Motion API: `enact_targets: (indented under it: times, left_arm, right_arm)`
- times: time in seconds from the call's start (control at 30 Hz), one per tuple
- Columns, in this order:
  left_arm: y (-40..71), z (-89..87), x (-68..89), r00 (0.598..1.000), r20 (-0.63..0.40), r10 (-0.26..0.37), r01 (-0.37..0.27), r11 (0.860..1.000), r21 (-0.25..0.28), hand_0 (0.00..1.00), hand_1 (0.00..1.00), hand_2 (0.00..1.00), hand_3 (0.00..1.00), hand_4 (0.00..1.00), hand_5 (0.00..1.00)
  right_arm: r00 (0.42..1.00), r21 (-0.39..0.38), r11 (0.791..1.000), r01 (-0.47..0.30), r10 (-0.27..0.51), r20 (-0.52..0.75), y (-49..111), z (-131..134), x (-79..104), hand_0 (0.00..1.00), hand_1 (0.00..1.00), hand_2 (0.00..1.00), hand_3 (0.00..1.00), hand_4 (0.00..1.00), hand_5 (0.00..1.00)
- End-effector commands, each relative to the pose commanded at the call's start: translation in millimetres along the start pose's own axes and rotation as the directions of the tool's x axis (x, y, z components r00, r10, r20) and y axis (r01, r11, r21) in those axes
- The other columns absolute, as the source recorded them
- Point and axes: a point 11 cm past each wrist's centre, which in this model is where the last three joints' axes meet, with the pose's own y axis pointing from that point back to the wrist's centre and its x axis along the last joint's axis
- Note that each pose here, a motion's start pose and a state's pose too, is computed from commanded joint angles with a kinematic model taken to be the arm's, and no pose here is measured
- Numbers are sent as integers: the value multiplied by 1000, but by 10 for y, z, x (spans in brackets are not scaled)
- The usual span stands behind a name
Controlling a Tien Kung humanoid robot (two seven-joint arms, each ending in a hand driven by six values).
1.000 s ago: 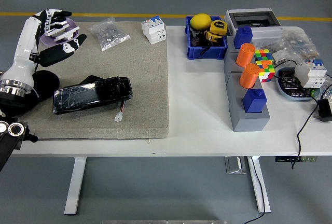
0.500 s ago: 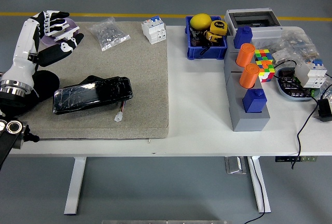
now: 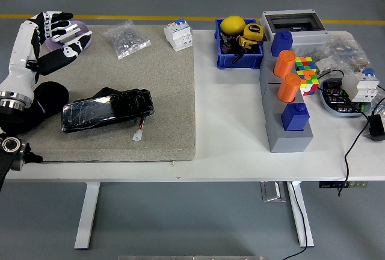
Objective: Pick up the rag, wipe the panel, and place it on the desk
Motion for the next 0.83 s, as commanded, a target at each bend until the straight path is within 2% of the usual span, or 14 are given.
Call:
enact_targets:
  times: [0.83]
  left_arm:
    - [13, -13, 35, 1000, 9, 4, -4, 1000, 8, 690, 736, 734, 629, 862, 226]
  right_arm:
    - [1000, 1, 1000, -3, 3, -2, 5, -20, 4, 761, 291, 664, 628, 998, 554]
